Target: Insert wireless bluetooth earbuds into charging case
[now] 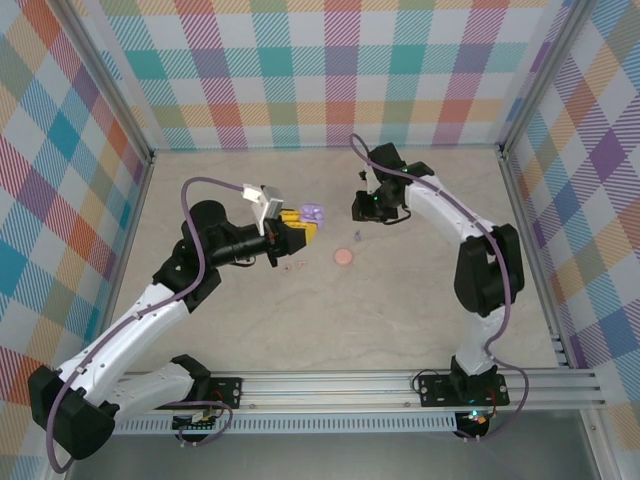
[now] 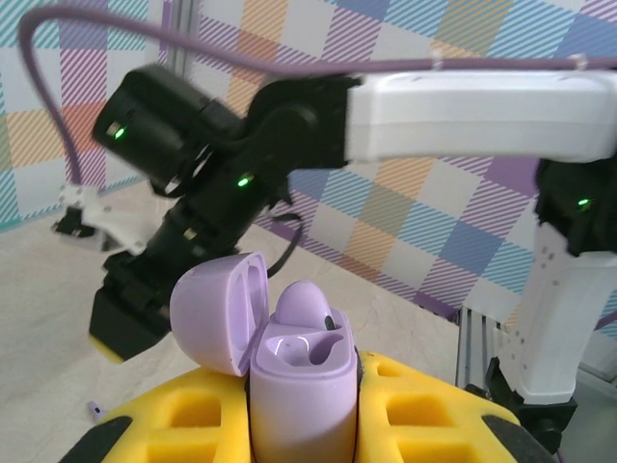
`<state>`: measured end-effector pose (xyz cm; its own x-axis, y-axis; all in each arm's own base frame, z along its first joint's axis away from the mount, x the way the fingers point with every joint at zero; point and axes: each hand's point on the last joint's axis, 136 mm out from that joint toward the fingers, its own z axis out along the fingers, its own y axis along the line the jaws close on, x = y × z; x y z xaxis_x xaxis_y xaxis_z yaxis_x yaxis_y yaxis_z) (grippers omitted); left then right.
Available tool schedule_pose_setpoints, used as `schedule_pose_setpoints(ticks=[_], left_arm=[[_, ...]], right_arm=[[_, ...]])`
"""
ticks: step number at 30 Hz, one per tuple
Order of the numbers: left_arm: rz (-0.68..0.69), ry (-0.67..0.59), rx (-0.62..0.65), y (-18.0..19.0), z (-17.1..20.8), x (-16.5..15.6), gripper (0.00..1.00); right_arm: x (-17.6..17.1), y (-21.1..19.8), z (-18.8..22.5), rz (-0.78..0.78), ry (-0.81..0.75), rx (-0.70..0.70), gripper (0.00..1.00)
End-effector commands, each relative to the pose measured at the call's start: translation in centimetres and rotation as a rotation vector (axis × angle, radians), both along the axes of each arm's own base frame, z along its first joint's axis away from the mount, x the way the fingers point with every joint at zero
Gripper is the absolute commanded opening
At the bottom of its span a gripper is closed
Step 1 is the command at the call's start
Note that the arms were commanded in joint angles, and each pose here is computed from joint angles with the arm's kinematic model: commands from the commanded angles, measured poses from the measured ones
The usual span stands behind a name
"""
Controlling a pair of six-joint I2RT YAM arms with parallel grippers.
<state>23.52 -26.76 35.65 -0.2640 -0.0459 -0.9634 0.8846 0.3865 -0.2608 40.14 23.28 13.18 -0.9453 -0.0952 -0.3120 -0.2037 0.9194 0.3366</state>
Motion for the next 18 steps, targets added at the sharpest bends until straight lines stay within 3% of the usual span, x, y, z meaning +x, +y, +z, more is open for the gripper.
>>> schedule_pose_setpoints(ticks=[1,8,18], left_arm=[[-0.007,0.006,-0.031,0.1,0.3,-0.9,0.10],[-0.001,0.021,-0.038,0.2,-0.1,-0.9,0.10],[0.000,0.022,-0.036,0.2,-0.4,-0.9,0.10]], right_arm=[[1.4,0.6,-0.3,0.020,0.003,0.004,0.22],[3.5,1.0,-4.4,0.022,0.065,-0.060,0.19],[4.0,1.2,-8.3,0.041,0.144,-0.107,0.18]])
